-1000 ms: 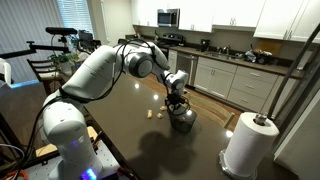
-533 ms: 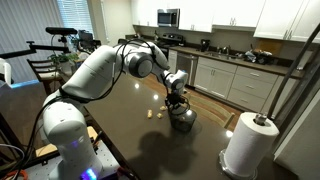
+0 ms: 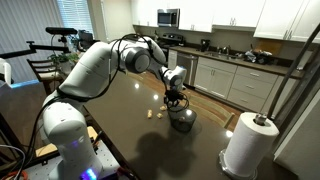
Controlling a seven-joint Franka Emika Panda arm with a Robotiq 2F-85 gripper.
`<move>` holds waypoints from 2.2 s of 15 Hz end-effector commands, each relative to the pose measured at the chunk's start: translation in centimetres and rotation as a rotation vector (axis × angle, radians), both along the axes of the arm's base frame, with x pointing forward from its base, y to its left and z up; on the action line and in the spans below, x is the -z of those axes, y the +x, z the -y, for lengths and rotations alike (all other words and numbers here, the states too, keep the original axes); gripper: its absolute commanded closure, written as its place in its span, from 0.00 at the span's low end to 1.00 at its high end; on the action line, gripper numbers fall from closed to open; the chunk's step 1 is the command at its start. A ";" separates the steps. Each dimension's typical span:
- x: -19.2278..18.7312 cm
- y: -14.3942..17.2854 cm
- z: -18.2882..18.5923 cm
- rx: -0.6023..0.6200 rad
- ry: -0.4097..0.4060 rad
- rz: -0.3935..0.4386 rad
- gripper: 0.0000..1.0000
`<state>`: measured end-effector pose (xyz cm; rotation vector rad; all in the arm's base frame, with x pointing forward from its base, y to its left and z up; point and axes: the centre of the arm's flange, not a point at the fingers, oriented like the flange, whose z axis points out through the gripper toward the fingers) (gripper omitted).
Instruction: Move the basket to the right, pick up all the objects from the table and put them in the basket
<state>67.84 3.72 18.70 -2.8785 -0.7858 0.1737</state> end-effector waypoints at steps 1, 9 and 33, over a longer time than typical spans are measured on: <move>-2.7 -2.2 -0.5 0.037 -0.053 0.002 0.93; -7.1 -4.2 -0.5 0.095 -0.069 0.066 0.93; -12.1 -6.0 11.6 0.723 -0.080 0.080 0.93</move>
